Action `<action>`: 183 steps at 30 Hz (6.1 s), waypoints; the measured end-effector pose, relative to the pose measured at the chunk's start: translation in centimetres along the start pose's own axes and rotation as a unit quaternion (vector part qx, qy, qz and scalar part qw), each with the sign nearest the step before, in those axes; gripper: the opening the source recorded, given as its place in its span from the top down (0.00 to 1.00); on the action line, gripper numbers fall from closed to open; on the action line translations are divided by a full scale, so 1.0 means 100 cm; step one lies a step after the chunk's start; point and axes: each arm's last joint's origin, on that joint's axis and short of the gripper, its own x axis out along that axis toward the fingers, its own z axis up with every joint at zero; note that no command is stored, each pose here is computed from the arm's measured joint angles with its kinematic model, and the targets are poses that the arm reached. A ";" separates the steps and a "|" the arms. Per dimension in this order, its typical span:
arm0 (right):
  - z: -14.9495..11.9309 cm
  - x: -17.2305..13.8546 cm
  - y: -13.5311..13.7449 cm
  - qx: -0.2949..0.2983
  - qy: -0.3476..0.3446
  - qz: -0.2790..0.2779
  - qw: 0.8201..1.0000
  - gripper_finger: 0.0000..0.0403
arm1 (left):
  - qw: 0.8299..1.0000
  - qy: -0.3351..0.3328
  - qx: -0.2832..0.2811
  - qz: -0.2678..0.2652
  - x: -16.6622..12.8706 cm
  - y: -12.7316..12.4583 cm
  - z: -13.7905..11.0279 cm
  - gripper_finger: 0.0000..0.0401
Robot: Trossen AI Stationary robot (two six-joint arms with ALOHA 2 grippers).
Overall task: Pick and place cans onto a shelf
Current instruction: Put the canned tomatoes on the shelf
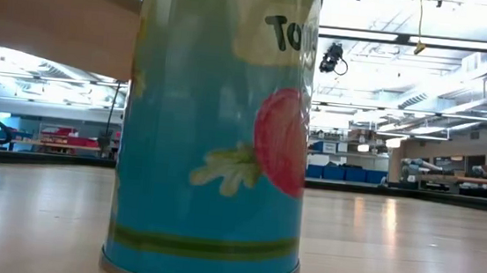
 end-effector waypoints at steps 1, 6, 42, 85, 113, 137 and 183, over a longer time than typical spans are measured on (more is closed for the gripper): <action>-0.001 0.002 0.001 -0.001 0.001 -0.002 1.000 0.43 | 1.000 0.002 -0.003 0.000 0.002 0.001 0.000 0.13; -0.004 0.012 0.006 -0.005 0.005 -0.008 1.000 0.43 | 0.999 0.019 -0.032 -0.025 0.006 0.001 -0.002 0.13; -0.005 0.017 0.010 0.002 -0.012 -0.007 1.000 0.43 | 0.996 0.016 -0.084 0.005 0.005 0.004 -0.002 0.36; -0.005 0.017 0.010 0.011 -0.012 -0.007 1.000 0.43 | 0.989 -0.015 -0.143 0.044 0.008 -0.017 -0.008 0.08; -0.004 0.018 0.011 0.015 -0.014 -0.004 1.000 0.43 | 0.988 0.027 -0.144 0.052 0.035 -0.015 -0.020 0.12; -0.001 0.021 0.014 0.024 -0.017 0.005 1.000 0.43 | 0.999 0.022 0.043 0.018 -0.131 -0.020 0.052 0.22; 0.018 0.028 0.018 0.021 -0.017 0.044 0.999 0.43 | 0.994 0.111 0.023 -0.012 -0.232 -0.083 -0.083 0.22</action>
